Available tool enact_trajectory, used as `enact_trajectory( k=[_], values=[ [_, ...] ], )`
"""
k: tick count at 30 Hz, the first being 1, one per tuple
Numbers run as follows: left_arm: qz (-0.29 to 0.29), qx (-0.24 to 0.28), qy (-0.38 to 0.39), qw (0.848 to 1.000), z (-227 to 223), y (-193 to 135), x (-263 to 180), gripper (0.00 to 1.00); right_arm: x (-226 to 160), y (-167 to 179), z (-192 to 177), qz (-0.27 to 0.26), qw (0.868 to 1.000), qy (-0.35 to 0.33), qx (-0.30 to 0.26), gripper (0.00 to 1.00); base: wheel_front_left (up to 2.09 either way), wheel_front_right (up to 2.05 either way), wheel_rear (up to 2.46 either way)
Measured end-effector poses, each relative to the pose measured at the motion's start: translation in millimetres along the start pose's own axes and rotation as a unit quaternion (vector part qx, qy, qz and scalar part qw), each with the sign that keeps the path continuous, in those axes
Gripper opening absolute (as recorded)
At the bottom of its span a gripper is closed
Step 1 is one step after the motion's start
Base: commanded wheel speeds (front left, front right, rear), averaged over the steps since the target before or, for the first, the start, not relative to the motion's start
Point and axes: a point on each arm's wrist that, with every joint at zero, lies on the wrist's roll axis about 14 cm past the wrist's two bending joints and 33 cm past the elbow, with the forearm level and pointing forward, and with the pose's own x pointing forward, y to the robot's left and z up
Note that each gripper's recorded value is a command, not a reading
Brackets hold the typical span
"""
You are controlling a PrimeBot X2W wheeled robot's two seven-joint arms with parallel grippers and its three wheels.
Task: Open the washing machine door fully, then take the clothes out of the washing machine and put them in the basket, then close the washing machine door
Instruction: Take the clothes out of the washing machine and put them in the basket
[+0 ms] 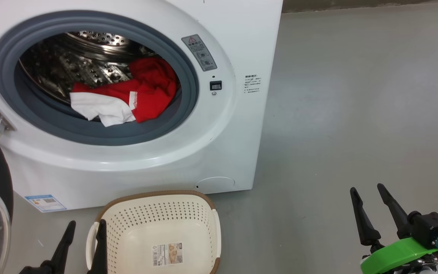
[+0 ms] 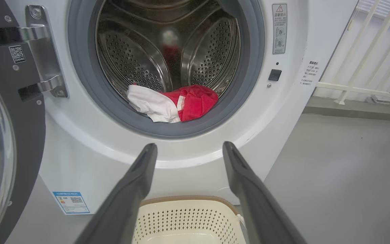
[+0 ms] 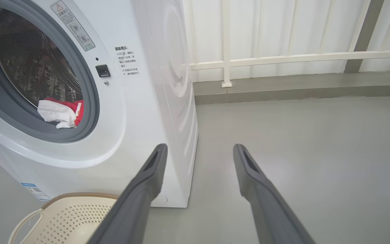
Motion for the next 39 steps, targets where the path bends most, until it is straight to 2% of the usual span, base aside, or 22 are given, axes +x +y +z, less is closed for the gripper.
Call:
enact_trajectory(
  k=[8,14,29,39],
  values=[
    [-0.001,-0.002,0.023,1.0,-15,-1,10,1.0,3,1,-7,-0.001,1.0,0.01,0.003,1.0,0.0,0.0,0.0],
    [-0.033,0.008,0.013,0.999,-6,-16,53,1.0,14,8,-12,0.003,1.0,0.014,0.011,1.0,0.0,0.0,0.0],
    [-0.099,0.064,0.072,0.99,-16,-49,175,1.0,41,10,-27,-0.003,0.999,0.031,0.021,1.0,0.0,0.0,0.0],
    [-0.122,0.101,0.125,0.979,-45,-56,225,1.0,62,5,-35,-0.01,0.999,0.038,0.017,1.0,0.0,0.0,0.0]
  ],
)
